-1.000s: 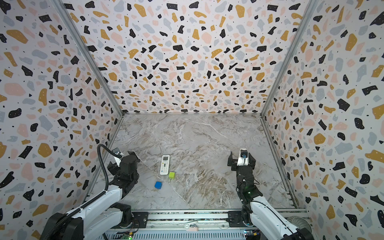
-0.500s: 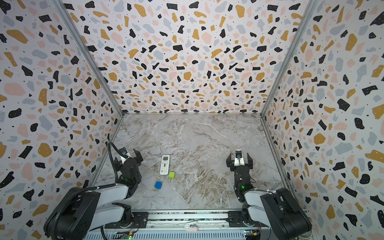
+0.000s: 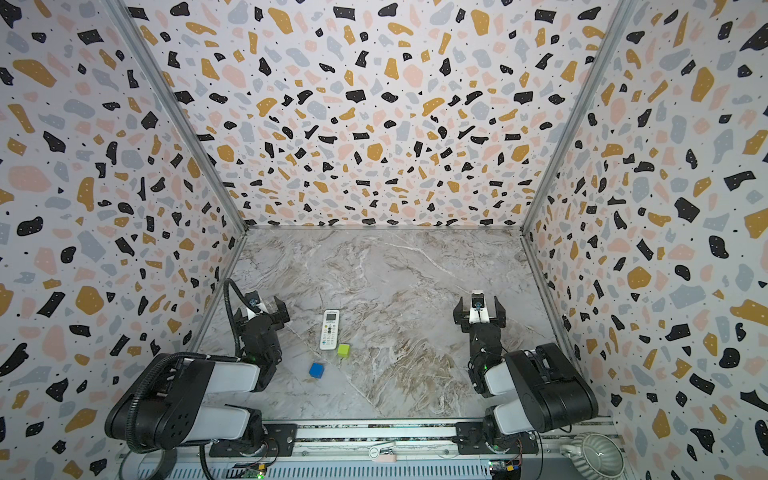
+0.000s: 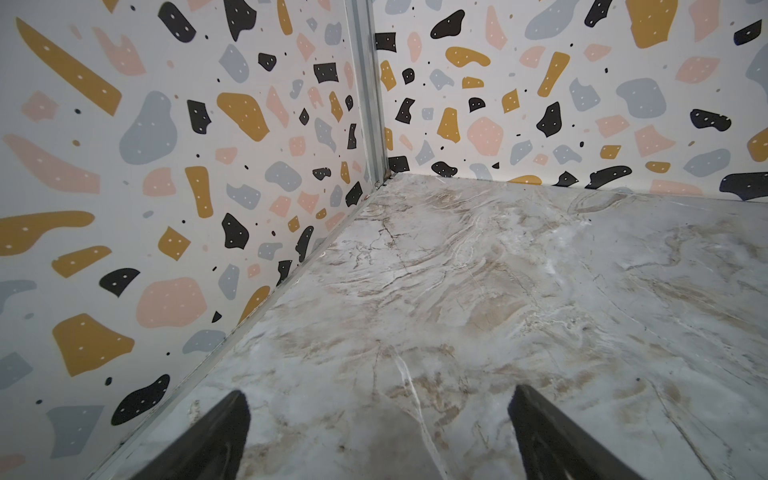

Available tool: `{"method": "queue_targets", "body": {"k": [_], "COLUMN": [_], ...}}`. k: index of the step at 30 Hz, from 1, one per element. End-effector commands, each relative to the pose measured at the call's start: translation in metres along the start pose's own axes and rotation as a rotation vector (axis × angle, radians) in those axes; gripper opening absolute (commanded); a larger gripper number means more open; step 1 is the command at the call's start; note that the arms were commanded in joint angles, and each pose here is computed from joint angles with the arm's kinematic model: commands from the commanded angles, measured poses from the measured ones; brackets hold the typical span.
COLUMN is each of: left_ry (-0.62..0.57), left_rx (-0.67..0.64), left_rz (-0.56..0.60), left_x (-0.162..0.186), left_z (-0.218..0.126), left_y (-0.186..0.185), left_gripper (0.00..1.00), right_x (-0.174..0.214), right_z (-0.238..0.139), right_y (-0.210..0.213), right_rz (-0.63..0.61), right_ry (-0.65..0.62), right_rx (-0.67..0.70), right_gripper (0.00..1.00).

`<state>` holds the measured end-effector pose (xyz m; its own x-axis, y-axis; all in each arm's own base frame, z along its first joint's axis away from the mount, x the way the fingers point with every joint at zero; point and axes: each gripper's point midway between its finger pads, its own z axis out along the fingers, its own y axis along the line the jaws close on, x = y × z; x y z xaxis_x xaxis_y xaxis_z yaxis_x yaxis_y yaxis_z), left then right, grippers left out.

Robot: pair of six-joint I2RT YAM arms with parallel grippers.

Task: Load the batteries into the remote control

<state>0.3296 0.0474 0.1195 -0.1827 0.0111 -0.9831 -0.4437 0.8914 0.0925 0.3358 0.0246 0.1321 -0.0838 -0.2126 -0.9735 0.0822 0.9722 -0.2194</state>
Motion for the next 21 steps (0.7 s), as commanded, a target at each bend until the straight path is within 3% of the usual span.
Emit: {"method": "queue_targets", "body": {"k": [1, 6, 21], "left_ry": [-0.068, -0.066, -0.071], "left_rx": [0.018, 0.016, 0.014], "left_rz": [-0.062, -0.064, -0.068], "left_x": [-0.019, -0.018, -0.018], "left_z": [0.001, 0.001, 0.0], "left_y": [-0.002, -0.002, -0.001], "left_gripper": [0.99, 1.0, 1.0], "right_x": [-0.018, 0.008, 0.011], "right_z": [0.005, 0.039, 0.034], "right_y": [0.0, -0.013, -0.015], "right_rz": [0.057, 0.148, 0.152], "right_ry": [-0.054, 0.1, 0.078], "right_rx": [-0.024, -0.028, -0.014], "right_gripper": [0.99, 0.99, 0.99]}}
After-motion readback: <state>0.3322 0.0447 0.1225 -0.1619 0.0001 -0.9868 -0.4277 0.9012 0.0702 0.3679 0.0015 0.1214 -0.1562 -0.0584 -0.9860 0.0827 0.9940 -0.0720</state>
